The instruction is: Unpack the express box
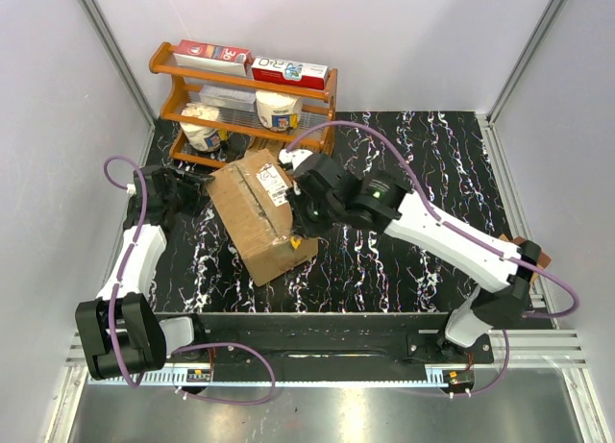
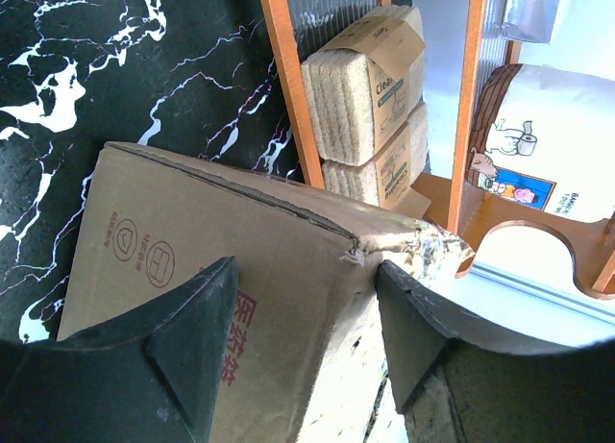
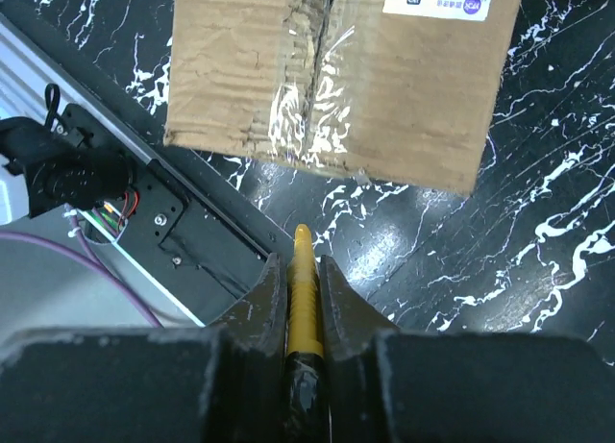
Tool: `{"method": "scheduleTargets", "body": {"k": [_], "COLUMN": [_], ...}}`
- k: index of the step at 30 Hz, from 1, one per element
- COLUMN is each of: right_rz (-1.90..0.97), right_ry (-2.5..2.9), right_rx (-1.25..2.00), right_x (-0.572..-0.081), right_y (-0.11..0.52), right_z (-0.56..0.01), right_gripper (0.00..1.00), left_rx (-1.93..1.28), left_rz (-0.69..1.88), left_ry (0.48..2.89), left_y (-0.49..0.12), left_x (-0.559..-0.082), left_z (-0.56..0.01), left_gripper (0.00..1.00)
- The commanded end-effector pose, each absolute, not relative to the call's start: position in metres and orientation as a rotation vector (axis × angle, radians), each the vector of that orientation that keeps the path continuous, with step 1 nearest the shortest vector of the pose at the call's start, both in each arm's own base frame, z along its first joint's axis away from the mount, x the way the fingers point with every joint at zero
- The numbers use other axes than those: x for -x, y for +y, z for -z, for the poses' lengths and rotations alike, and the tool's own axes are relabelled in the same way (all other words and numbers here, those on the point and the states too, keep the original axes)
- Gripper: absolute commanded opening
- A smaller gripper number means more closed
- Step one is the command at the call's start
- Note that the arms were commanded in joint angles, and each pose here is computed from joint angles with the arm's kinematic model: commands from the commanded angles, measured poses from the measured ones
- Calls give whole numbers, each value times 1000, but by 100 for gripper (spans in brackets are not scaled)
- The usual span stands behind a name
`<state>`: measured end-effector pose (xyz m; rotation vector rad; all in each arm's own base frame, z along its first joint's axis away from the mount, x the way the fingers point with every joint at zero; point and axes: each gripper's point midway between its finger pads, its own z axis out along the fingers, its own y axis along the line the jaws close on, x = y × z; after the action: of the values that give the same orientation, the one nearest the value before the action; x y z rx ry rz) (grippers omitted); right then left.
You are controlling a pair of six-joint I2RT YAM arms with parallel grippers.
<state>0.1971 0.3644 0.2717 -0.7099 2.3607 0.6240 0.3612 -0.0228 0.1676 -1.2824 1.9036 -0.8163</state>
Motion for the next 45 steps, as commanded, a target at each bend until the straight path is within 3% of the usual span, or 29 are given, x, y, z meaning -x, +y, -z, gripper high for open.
{"method": "scheduleTargets", "body": {"k": [1,5,9,11,16,19,24,31,37,45], "right_rz": [-708,-644,-515,-457,-312,-285,-274,-477,-600,-527], "right_ry": [2304,2238,2148,2132,2118,2096,2127,2163,2197,2265], "right_rx": [748,671,515,442,277,294,414,485,508,434], "right_x": [-176,-191,-223,-239,-291,-317,-340,-319,-273,-250], "right_y": [349,339,323,315,287,287,312,338,335,302], "right_z": [-297,-309,-326,-327,-309,-288,-247,-237,-241,-225], "right_gripper": [0,0,0,0,0,0,0,0,0,0], "left_rx": [1449,1381,1192,1053,859,809,697,541,401,394], "left_rz": [651,692,796,826,723,751,1035,1154,1269,1263], "left_ry": [2046,2053,2061,2070,2049,2070,2119,2125,2124,2126], "left_y": [-16,-21,-33,-39,-30,-37,-74,-96,-119,-131], "left_x": [-333,-336,-346,-350,-346,-341,-343,-335,-340,-358], "left_z": [-113,-121,-148,-168,-202,-196,-186,-189,-192,-196], "left_gripper": [63,68,84,87,94,95,87,84,84,84]}}
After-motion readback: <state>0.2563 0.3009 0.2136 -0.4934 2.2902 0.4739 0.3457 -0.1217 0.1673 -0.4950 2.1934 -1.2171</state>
